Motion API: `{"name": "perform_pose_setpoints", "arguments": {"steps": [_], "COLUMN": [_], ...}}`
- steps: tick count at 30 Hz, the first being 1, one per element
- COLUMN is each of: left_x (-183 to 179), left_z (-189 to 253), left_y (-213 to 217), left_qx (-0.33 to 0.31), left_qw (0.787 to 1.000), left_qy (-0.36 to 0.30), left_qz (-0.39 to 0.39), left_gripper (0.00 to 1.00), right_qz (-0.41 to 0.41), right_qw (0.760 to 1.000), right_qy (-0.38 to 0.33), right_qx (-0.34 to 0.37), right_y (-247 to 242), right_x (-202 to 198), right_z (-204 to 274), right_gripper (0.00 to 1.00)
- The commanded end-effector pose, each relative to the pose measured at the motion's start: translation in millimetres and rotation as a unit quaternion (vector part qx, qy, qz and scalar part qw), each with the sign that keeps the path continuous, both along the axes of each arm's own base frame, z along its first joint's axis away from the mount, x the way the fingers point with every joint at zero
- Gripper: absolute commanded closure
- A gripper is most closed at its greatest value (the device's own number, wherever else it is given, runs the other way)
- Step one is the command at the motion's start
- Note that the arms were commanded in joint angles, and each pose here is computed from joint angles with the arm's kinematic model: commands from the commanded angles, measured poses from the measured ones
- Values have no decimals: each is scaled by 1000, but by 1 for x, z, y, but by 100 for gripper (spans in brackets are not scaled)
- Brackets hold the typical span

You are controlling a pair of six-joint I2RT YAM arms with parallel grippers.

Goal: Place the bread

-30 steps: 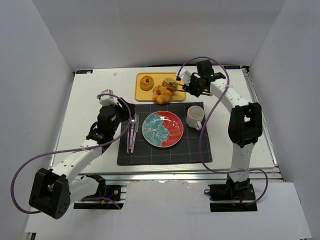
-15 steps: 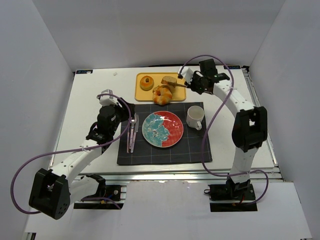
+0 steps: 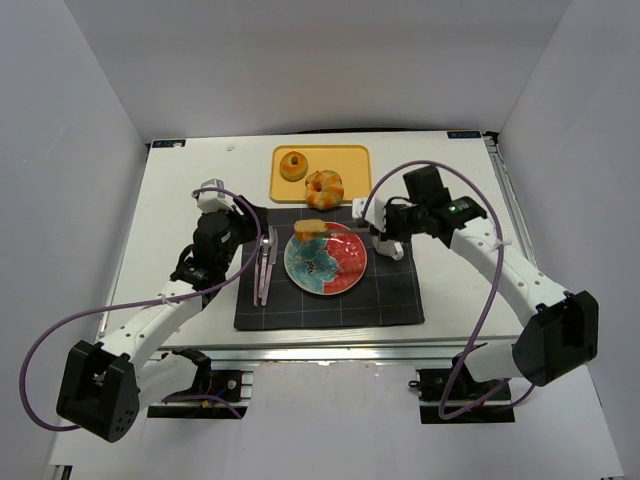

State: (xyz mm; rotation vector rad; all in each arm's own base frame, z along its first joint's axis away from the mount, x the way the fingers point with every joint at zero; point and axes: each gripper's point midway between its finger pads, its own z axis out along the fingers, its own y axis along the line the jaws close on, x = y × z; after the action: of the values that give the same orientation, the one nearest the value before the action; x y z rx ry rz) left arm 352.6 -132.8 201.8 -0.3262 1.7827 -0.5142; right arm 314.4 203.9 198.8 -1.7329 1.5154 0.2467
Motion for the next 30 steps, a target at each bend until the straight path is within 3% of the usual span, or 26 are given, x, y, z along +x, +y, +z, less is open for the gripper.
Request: {"name": "perform_pose_setpoints", "arguments": {"steps": [1, 7, 13, 30], "left_x": [2, 2, 0, 2], "left_z": [21, 21, 19, 22], "left_y": [4, 4, 6, 4], "left_qx": [-3, -3, -4, -3], "left_qw": [1000, 1000, 1000, 1000], "left_qy": [-23, -22, -21, -25], "left_qz": [8, 6, 10, 7], "left_gripper": [29, 29, 29, 29], "right_qz": [33, 12, 20, 77], "right_qw": [999, 999, 998, 996], "right_qy": [2, 23, 39, 43], "right_qx": [-10, -36, -43, -25], "right_y": [7, 7, 10, 14], "right_x": [-19, -21, -28, -51], "right_z": [-7, -26, -33, -14], "right_gripper": [92, 84, 59, 49]}}
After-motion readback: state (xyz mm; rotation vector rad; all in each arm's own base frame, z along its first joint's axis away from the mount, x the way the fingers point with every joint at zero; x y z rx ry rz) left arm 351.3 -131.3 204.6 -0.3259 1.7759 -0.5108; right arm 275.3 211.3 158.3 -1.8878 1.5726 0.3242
